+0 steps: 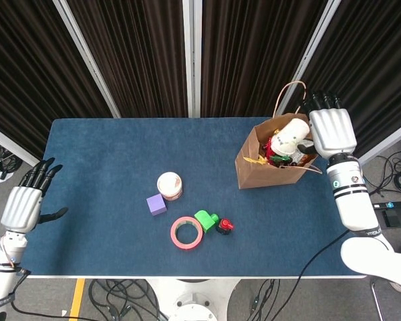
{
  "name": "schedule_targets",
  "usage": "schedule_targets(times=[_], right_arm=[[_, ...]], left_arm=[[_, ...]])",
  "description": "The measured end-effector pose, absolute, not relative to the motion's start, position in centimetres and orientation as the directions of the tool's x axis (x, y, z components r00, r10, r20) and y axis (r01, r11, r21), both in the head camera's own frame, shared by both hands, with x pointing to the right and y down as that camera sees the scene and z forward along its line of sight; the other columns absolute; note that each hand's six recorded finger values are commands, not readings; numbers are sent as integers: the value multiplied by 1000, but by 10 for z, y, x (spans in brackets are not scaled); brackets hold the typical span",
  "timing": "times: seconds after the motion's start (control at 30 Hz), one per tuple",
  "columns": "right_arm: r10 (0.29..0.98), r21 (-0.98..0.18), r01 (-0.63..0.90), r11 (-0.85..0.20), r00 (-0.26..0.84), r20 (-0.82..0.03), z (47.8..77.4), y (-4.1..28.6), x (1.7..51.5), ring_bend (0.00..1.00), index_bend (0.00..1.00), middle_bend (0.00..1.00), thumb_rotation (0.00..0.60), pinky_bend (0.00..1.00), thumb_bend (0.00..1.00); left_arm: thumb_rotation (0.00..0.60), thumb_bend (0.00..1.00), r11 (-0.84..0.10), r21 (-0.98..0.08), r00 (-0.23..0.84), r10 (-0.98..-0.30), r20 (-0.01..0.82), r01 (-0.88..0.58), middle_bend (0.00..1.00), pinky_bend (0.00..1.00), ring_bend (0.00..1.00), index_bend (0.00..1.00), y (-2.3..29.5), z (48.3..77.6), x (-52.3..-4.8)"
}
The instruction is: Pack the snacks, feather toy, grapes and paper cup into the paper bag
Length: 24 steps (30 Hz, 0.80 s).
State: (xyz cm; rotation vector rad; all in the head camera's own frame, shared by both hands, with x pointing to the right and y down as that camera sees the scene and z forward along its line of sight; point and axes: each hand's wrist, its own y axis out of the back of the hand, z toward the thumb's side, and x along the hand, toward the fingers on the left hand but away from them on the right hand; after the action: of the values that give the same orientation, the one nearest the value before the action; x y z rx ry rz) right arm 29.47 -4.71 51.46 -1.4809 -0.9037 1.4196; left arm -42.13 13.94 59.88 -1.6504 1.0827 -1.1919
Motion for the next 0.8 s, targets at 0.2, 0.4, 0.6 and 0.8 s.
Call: schedule_targets(times=[0.2, 0.4, 0.6, 0.8], right_arm=[[948, -954, -33, -299, 108, -300, 502, -50, 289, 0, 130, 0, 600, 0, 0], [975, -981, 72, -179, 145, -167, 478, -50, 284, 0, 123, 1, 600, 0, 0], [986, -972, 235, -13, 166, 27, 447, -36, 286, 0, 122, 25, 600, 0, 0], [985, -945, 327, -5, 166, 52, 433, 0, 295, 0, 122, 40, 600, 0, 0]], left_arm=[[600, 147, -298, -937, 187, -946, 265, -182, 136, 178, 52, 161, 139, 598, -421], [600, 147, -295, -938, 188, -947, 261, -184, 136, 177, 51, 161, 138, 598, -420], [600, 147, -292, -938, 189, -948, 258, -185, 136, 177, 52, 161, 137, 597, -419], [600, 147, -287, -938, 184, -950, 253, -193, 136, 177, 52, 161, 137, 595, -419]])
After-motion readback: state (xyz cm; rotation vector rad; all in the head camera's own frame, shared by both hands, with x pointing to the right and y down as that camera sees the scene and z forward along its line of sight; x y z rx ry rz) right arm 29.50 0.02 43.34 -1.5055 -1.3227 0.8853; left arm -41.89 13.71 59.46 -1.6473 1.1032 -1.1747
